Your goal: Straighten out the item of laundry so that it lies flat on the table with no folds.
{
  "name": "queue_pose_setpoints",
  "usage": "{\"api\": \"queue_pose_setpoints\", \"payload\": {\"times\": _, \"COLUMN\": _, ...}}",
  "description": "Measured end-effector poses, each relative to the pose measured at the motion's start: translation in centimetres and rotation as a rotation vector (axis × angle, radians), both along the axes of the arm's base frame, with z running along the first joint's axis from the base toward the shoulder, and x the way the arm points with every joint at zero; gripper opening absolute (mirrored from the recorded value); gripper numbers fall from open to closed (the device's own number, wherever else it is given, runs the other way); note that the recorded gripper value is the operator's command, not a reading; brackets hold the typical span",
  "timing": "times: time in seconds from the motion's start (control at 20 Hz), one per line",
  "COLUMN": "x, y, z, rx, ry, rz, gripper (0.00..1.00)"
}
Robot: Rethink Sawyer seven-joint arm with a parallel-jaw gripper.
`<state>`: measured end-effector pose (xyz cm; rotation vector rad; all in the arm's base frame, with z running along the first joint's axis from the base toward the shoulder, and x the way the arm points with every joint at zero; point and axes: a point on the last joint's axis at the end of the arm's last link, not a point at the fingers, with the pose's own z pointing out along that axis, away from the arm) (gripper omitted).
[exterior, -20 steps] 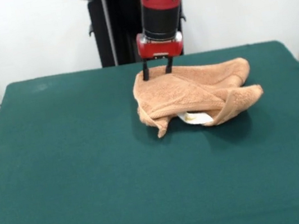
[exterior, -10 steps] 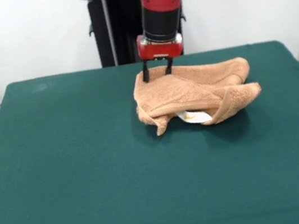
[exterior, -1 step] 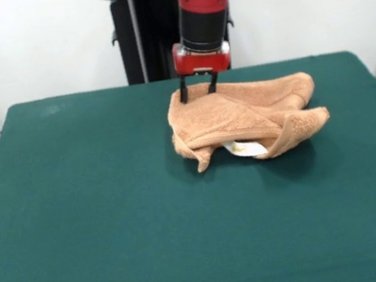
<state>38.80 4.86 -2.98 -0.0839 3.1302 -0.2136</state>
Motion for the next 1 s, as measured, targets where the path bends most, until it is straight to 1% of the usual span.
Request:
{"api": "queue_pose_setpoints", "payload": {"times": 0.55, "x": 1.0, "y": -0.6, "z": 0.9, "rx": -0.003, "ry": -0.027, "rz": -0.012, "gripper": 1.0}}
{"api": "queue_pose_setpoints", "payload": {"times": 1.0, "x": 1.1, "y": -0.6, "z": 1.0, "rx": -0.004, "ry": -0.031, "rz": -0.013, "gripper": 1.0}}
